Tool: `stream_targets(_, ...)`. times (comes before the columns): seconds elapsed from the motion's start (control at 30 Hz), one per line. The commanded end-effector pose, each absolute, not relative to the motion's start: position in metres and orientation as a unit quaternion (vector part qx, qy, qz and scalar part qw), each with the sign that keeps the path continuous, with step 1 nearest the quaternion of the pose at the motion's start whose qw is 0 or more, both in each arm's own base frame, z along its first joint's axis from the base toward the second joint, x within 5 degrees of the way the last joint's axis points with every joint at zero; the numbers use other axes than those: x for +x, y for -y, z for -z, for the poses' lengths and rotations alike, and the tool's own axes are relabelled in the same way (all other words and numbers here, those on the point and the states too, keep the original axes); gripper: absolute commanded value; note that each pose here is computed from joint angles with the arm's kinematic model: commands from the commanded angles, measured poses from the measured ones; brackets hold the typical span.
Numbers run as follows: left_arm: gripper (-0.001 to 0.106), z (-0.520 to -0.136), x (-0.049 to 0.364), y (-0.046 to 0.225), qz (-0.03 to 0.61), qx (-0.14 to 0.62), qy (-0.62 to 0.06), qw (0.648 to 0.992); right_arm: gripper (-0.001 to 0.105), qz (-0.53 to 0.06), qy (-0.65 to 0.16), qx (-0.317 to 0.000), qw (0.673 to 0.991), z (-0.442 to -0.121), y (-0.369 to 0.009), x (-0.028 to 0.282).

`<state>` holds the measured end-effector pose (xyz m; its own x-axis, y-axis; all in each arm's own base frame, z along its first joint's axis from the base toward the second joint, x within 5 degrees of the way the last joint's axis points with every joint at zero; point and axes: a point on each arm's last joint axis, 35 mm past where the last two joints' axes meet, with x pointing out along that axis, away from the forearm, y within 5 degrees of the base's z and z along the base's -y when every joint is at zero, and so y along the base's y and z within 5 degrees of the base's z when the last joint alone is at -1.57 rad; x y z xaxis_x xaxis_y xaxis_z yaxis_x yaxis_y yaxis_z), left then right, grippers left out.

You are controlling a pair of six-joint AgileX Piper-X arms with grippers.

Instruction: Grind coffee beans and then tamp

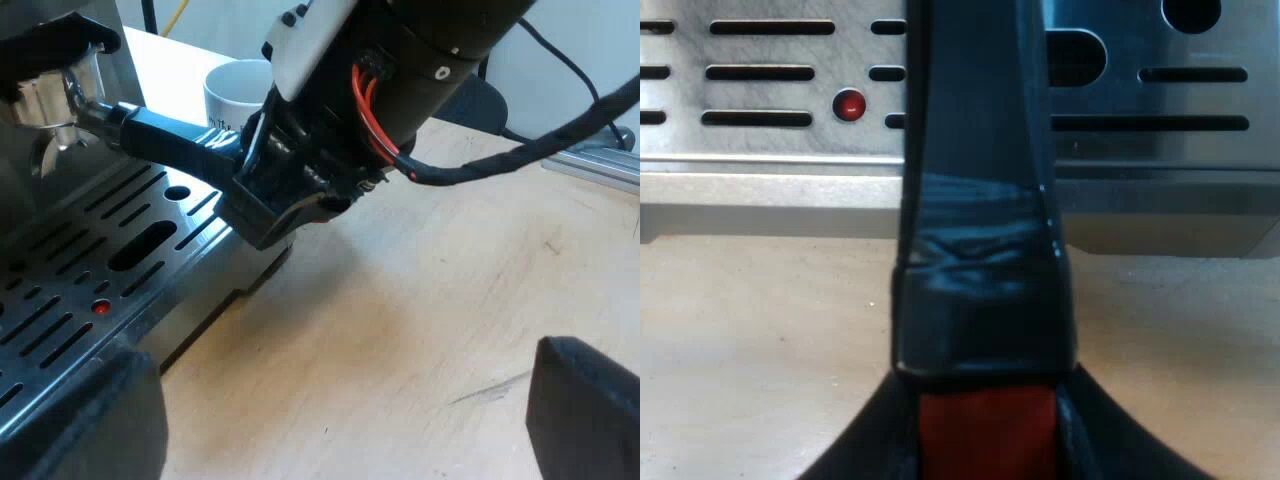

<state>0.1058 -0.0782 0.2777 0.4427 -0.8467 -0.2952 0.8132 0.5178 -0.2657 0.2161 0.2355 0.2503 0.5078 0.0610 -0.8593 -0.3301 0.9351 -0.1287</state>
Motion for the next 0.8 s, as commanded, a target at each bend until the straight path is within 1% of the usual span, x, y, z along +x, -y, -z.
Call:
stream_targets(0.03, 0.082, -0.2783, 0.1058, 0.0793, 0.497, -0.044, -0.197, 0.844, 0.000, -0.136, -0.471, -0.160, 0.857, -0.2576, -0.2414, 0.2064)
stream_targets(0.13, 0.082, -0.2783, 0.1058, 0.0793, 0.497, -0.044, -0.197, 0.844, 0.000, -0.128, -0.467, -0.157, 0.861, -0.2578, -0.2428, 0.2046)
stream_targets(0.17, 0.082, -0.2783, 0.1058, 0.0793, 0.497, -0.044, -0.197, 0.844, 0.000, -0.122, -0.469, -0.147, 0.863, -0.2578, -0.2428, 0.2046)
stream_targets(0.47, 0.082, -0.2783, 0.1058, 0.0793, 0.497, -0.044, -0.197, 0.844, 0.000, -0.121, -0.466, -0.139, 0.865, -0.2626, -0.2408, 0.2024)
stream_targets(0.63, 0.082, -0.2783, 0.1058, 0.0793, 0.497, -0.044, -0.197, 0.844, 0.000, -0.122, -0.464, -0.137, 0.866, -0.2647, -0.2401, 0.2019)
stream_targets(0.8, 0.082, -0.2783, 0.1058, 0.0793, 0.497, -0.044, -0.197, 0.844, 0.000, -0.120, -0.471, -0.142, 0.862, -0.2666, -0.2373, 0.1980)
